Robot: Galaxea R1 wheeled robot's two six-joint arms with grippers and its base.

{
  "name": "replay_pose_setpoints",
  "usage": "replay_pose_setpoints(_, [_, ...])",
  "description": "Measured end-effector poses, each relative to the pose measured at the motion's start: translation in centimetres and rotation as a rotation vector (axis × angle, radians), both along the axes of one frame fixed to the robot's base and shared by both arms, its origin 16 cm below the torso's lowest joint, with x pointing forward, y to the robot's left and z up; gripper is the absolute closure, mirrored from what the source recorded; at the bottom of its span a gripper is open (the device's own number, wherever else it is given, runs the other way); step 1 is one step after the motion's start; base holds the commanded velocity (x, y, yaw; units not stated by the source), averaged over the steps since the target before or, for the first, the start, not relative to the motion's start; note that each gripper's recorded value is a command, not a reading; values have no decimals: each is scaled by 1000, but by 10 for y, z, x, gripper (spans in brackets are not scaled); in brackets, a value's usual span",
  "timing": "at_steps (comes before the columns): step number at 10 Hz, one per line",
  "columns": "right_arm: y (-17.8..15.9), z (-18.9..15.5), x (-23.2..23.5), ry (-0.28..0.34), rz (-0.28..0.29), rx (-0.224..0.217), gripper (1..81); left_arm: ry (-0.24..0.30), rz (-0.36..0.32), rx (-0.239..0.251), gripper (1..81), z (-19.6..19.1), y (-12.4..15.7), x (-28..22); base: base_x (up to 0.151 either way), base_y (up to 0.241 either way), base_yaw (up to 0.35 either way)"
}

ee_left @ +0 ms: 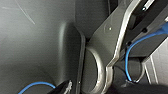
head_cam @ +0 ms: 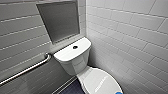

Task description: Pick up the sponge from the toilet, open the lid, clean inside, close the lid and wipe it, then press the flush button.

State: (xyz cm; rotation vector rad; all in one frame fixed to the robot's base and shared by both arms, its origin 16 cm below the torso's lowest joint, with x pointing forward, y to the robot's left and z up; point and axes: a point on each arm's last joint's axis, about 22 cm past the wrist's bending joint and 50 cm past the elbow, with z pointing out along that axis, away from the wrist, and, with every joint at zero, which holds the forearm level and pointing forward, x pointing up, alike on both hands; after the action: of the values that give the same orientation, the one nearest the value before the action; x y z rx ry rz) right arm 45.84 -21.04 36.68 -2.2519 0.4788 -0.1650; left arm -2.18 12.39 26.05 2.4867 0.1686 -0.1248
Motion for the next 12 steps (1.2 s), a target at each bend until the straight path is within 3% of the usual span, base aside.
replay_pose_setpoints(2, [-24,-15,-48,60,5,-40,811,-32,12,-44,10,19,16,32,0,0,0])
replay_pose_setpoints(4, [-35,-28,-107,146,14,-59,811,-83,11,-46,10,29,53,82,0,0,0])
replay_pose_setpoints(7, [-47,-40,-178,226,34,-85,811,-183,85,-55,10,38,79,200,0,0,0])
replay_pose_setpoints(9, [-53,-45,-223,272,47,-98,811,-180,177,-74,10,52,89,251,0,0,0])
replay_pose_setpoints(12, [-49,-58,-271,302,56,-111,811,-144,378,-121,10,66,93,315,0,0,0])
